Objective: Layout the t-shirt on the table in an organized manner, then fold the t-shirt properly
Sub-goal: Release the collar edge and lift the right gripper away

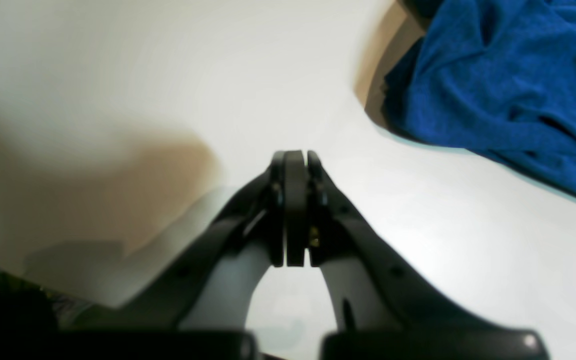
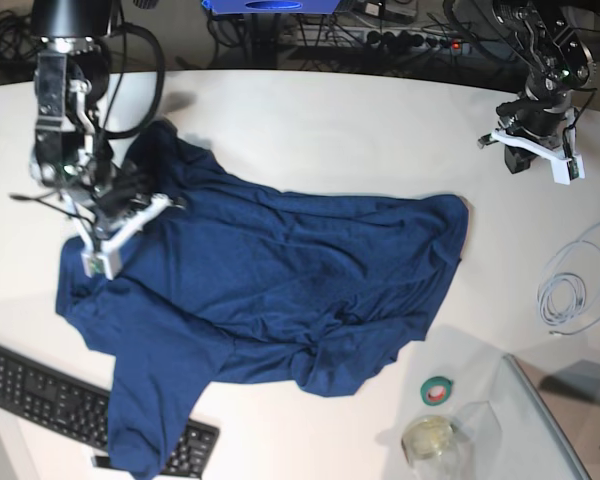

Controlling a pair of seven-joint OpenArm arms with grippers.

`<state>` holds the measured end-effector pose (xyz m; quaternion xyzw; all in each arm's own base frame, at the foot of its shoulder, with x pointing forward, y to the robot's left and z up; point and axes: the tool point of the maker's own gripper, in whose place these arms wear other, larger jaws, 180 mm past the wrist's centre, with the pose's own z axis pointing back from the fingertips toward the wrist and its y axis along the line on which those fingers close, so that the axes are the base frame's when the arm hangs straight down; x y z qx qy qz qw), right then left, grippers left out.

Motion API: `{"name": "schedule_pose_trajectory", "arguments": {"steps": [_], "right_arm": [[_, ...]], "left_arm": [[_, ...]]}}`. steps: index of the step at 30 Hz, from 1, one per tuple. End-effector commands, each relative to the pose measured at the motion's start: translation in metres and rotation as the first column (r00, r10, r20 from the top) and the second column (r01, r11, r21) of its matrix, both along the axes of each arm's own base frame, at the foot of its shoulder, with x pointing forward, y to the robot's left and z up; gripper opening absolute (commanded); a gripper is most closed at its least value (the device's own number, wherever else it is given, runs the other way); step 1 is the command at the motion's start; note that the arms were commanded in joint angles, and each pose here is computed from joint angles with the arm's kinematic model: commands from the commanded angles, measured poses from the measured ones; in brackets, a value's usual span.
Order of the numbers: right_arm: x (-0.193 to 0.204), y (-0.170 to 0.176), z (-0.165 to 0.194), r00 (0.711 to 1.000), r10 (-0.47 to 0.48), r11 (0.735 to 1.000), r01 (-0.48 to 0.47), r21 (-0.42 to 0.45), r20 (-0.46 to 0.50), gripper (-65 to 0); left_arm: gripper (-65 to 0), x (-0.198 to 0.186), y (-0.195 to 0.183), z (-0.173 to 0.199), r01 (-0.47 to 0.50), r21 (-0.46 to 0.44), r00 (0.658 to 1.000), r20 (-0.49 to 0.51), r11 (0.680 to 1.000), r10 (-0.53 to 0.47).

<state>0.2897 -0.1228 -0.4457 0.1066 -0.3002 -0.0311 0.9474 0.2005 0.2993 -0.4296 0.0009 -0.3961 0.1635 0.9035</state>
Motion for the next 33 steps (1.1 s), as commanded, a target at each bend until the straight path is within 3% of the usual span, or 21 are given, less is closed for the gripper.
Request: {"name": "schedule_pose_trajectory", "arguments": {"steps": [1, 4, 6, 8, 11, 13, 15, 18, 22, 31, 33], "right_arm": [[0.022, 0.007, 0.012, 0.999, 0.014, 1.000, -0.014, 0.006, 0.044, -64.4], [0.047, 0.022, 0.005, 0.998, 0.055, 0.998, -0.055, 0.011, -0.002, -64.1], [0.068, 0.026, -0.001, 0.999, 0.031, 0.999, -0.031, 0.010, -0.041, -63.3], [0.085, 0.038, -0.002, 0.996, 0.059, 0.998, -0.059, -0.008, -0.072, -59.1], [0.099, 0.059, 0.004, 0.984, 0.151, 0.986, -0.157, -0.050, -0.097, -39.5], [0.104, 0.060, 0.020, 0.986, 0.159, 0.985, -0.162, -0.052, -0.054, -25.1], [0.099, 0.050, 0.033, 0.993, 0.115, 0.993, -0.115, -0.036, 0.005, -18.8], [0.084, -0.006, 0.048, 0.995, -0.070, 0.998, 0.070, 0.001, 0.070, -21.8], [0.055, -0.062, 0.022, 0.971, -0.238, 0.971, 0.238, 0.009, -0.004, -22.4], [0.042, -0.097, -0.018, 0.972, -0.235, 0.972, 0.234, -0.035, -0.014, -23.6], [0.041, -0.098, -0.023, 0.971, -0.240, 0.970, 0.240, -0.035, -0.010, -28.5]], "left_arm": [[-65.0, 0.006, 0.005, 0.011, 0.001, 0.018, 0.999, 0.040, 1.000, -0.002], [-65.0, 0.006, 0.005, 0.011, 0.002, 0.019, 0.999, 0.040, 1.000, -0.002], [-65.0, 0.001, 0.006, 0.009, 0.002, 0.021, 1.000, 0.029, 1.000, -0.003], [-65.0, 0.000, 0.006, 0.009, 0.003, 0.022, 1.000, 0.027, 1.000, -0.003], [-65.0, -0.001, 0.006, 0.008, 0.002, 0.021, 1.000, 0.025, 1.000, -0.003], [-65.0, -0.001, 0.006, 0.008, 0.002, 0.021, 1.000, 0.025, 1.000, -0.003], [-65.0, -0.001, 0.007, 0.009, 0.001, 0.023, 1.000, 0.025, 1.000, -0.002], [-65.0, -0.005, 0.012, 0.009, 0.006, 0.037, 1.000, 0.015, 0.999, -0.007], [-65.0, -0.005, 0.011, 0.010, 0.017, 0.043, 1.000, 0.013, 0.999, -0.017], [-65.0, 0.007, -0.001, 0.011, 0.050, 0.032, 0.998, 0.028, 0.998, -0.050], [-65.0, 0.006, 0.000, 0.010, 0.048, 0.031, 0.999, 0.024, 0.998, -0.049]]}}
